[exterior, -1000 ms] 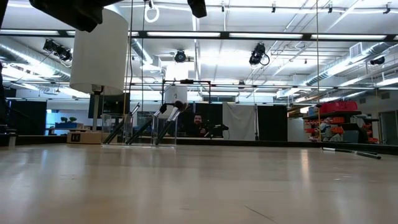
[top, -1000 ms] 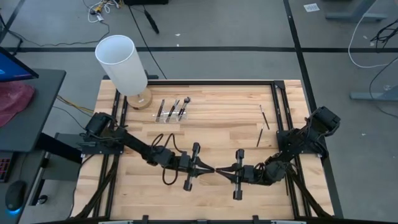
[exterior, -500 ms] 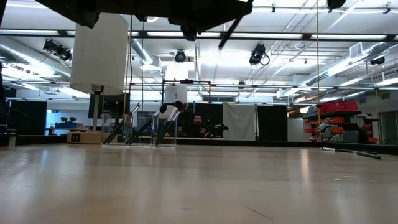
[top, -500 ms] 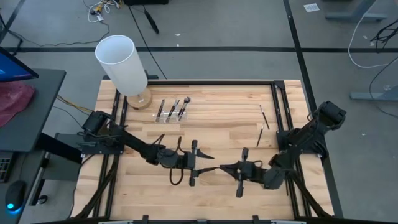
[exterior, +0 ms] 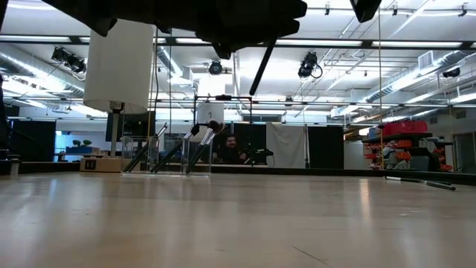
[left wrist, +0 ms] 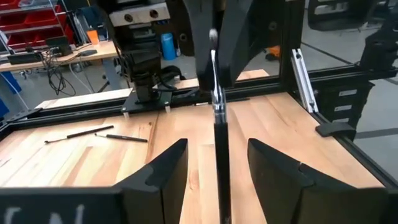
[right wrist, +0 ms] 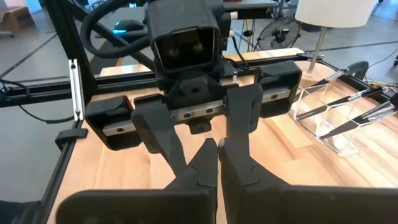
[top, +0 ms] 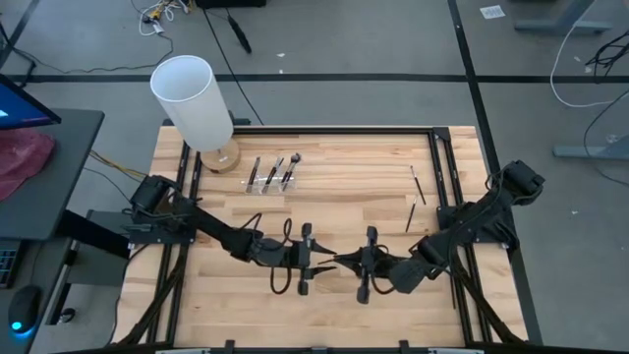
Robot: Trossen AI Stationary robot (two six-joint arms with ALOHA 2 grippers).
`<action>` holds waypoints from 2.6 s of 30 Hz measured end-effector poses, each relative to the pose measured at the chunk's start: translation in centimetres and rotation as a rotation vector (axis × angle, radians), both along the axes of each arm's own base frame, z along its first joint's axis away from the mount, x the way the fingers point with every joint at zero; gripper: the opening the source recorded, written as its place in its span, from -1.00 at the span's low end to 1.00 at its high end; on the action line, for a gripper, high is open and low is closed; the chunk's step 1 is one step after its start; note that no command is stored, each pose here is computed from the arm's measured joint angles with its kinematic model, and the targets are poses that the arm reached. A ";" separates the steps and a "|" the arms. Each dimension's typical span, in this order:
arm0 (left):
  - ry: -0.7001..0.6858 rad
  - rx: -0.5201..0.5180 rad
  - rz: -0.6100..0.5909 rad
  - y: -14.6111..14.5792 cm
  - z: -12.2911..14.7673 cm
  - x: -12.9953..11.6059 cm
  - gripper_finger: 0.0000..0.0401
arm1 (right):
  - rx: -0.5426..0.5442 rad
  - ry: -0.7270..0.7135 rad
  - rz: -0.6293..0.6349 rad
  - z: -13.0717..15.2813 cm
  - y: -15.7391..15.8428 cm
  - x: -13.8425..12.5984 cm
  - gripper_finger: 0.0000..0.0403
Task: Put items in baskets/containers
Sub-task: Put the eyeshadow brush into the transparent organizer
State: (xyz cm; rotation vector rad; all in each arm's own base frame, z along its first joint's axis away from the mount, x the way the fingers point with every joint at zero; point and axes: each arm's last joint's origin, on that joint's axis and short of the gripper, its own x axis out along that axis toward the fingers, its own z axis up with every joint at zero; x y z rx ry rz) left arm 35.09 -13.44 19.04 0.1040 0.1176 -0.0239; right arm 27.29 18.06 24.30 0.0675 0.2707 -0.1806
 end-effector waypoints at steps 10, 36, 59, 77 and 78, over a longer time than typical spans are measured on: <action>-0.002 -0.002 -0.001 -0.1 0.3 0.2 -0.43 | 0.009 0.002 0.010 0.0 -0.1 0.1 -1.00; 0.283 -0.045 0.105 -1.5 -2.7 -1.8 -0.94 | -0.002 0.062 0.081 0.3 1.5 -2.4 -0.20; -0.156 -0.226 0.517 13.8 1.7 -7.8 -0.94 | 0.256 -0.123 0.072 -5.6 -0.4 -5.3 -0.37; 0.035 -0.140 0.661 22.1 -1.8 -8.1 -0.92 | 0.226 -0.154 0.086 -5.3 -0.5 -5.2 -0.38; 0.043 -0.129 0.657 22.0 -2.1 -8.0 -0.93 | 0.225 -0.154 0.086 -5.3 -0.5 -5.2 -0.38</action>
